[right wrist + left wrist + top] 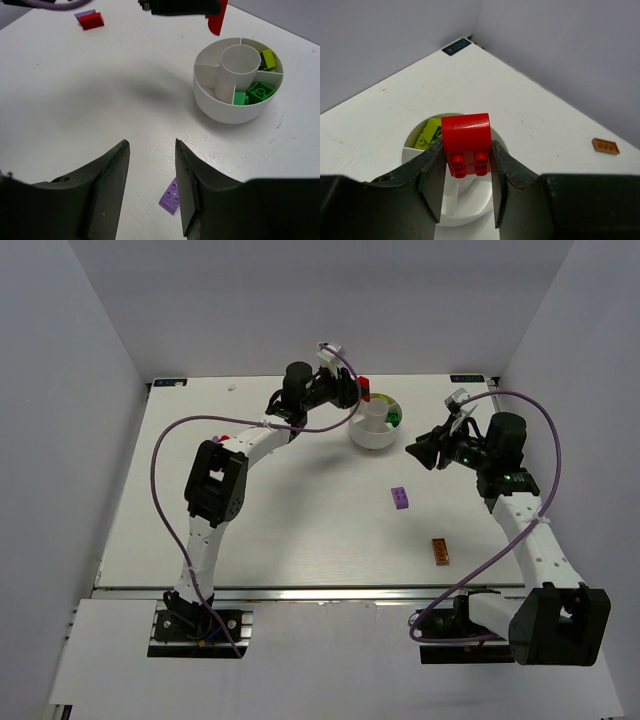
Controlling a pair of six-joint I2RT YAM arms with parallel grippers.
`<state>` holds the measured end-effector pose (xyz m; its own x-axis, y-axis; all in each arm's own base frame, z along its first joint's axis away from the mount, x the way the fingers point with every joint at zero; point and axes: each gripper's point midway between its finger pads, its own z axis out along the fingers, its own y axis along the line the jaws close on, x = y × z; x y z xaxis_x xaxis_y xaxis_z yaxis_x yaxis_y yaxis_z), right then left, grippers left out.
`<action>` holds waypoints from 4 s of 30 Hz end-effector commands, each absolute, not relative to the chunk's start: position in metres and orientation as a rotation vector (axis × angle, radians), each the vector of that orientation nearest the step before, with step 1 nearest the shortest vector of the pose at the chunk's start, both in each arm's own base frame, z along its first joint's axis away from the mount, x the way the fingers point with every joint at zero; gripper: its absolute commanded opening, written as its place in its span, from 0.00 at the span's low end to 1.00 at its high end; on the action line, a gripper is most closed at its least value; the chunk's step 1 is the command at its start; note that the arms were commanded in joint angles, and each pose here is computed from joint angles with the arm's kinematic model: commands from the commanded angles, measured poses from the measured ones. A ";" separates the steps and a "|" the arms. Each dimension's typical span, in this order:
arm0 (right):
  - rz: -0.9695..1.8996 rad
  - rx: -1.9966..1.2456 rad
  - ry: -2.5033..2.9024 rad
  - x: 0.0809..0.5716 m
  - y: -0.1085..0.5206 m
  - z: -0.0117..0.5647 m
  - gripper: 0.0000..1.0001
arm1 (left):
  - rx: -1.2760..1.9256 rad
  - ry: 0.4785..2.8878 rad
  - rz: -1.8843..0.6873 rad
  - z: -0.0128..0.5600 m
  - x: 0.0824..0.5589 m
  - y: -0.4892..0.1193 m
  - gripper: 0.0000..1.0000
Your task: Sort the legos into containers by color
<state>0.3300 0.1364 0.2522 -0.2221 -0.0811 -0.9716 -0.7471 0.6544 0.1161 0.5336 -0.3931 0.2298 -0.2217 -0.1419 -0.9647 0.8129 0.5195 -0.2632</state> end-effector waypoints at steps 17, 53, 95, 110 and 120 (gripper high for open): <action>0.654 -0.663 1.662 0.336 0.128 0.266 0.48 | 0.786 1.493 -0.947 0.198 0.552 -0.388 0.00; 0.651 -0.722 1.689 0.326 0.129 0.257 0.61 | 0.746 1.541 -0.891 0.216 0.567 -0.390 0.72; 0.529 -0.628 2.060 0.336 0.101 0.190 0.87 | -0.847 2.304 -0.442 0.114 0.420 -0.004 0.81; 0.523 -0.568 2.154 0.339 0.096 0.171 0.84 | -0.921 2.248 -0.441 0.114 0.398 0.015 0.84; 0.562 -0.570 2.164 0.337 0.104 0.165 0.83 | -1.036 2.192 -0.494 0.105 0.441 0.021 0.84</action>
